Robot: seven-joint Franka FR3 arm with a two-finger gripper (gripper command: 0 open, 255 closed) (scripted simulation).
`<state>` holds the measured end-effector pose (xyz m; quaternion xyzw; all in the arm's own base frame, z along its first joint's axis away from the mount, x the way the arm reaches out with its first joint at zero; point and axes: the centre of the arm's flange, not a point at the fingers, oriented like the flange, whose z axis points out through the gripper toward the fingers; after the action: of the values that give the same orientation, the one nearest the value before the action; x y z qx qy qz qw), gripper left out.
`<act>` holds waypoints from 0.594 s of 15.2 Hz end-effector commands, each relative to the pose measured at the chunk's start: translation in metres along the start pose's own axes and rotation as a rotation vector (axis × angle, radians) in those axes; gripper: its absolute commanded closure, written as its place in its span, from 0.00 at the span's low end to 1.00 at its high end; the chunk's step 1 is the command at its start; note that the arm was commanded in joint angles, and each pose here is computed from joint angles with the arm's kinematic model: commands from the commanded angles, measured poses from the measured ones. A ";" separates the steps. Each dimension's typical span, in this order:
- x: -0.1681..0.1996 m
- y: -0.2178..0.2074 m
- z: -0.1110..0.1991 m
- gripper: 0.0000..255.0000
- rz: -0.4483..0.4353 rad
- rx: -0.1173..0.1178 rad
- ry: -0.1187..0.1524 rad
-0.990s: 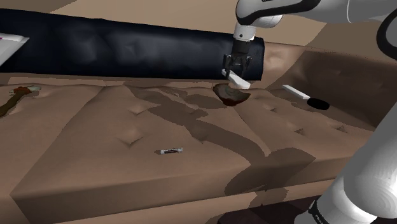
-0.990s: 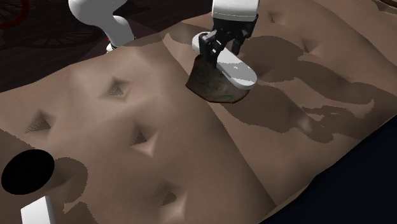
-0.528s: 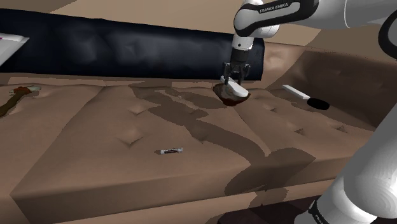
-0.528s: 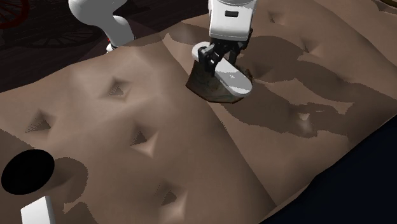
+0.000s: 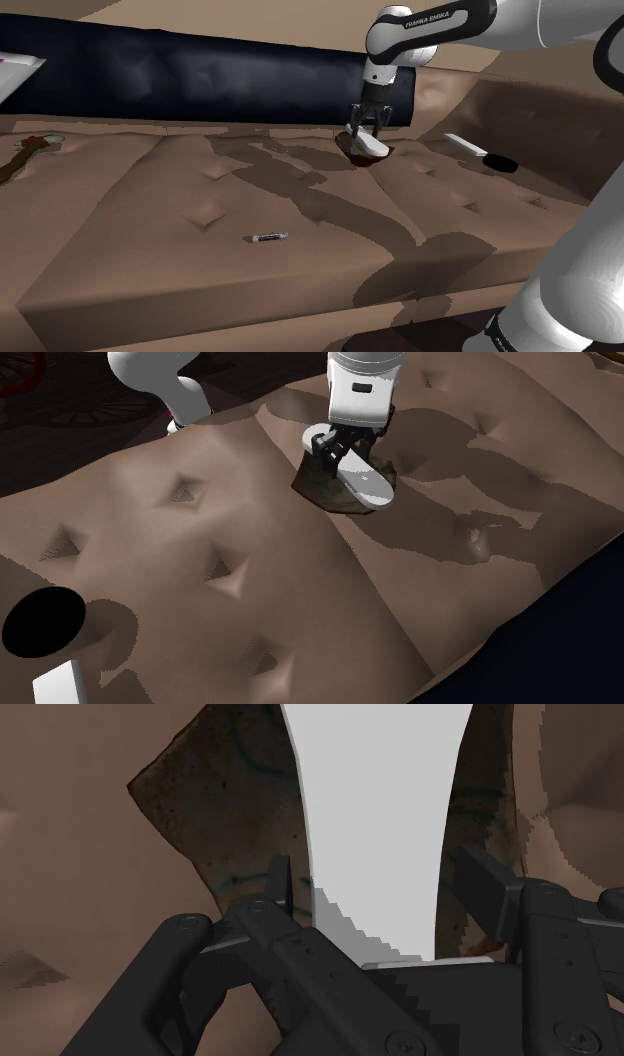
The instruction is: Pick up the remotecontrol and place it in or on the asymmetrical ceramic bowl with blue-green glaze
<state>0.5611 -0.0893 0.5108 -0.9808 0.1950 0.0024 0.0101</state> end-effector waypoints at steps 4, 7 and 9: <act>0.000 0.000 0.000 0.00 0.000 0.000 0.000; 0.000 0.000 0.000 0.00 0.000 0.000 0.000; 0.000 0.000 -0.013 0.00 0.000 0.000 0.000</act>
<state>0.5605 -0.0903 0.5176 -0.9808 0.1950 0.0021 0.0101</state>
